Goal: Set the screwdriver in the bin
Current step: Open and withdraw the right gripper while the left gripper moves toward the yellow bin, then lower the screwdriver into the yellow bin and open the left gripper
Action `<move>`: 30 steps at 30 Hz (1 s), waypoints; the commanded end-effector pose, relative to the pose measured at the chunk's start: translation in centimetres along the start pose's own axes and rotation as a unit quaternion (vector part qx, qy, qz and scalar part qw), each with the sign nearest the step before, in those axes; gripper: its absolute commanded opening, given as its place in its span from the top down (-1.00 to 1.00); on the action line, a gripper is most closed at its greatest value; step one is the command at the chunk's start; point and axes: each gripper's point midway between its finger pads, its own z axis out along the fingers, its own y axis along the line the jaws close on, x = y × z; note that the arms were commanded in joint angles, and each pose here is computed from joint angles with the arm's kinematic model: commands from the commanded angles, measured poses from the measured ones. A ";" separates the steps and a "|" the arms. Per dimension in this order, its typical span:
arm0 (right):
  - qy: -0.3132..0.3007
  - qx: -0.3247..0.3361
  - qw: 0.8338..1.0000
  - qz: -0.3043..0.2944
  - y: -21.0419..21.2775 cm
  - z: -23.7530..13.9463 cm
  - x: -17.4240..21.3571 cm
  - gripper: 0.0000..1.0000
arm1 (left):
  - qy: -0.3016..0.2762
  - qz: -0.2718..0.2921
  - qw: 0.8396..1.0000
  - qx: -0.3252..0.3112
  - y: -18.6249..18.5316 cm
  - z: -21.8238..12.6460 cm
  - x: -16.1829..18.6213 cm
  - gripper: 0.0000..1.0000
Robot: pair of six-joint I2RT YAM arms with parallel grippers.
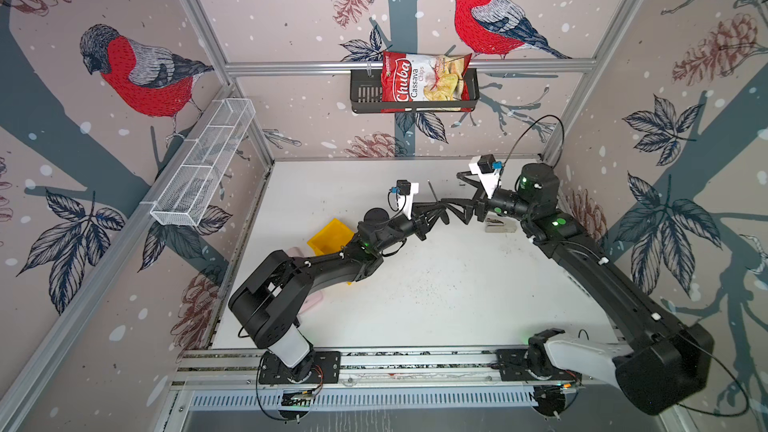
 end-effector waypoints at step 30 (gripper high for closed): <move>0.086 -0.146 0.976 -0.135 11.2 7.9 4.6 -0.99 | 0.021 -0.183 0.852 -0.491 13.4 -21.4 1.6 1.00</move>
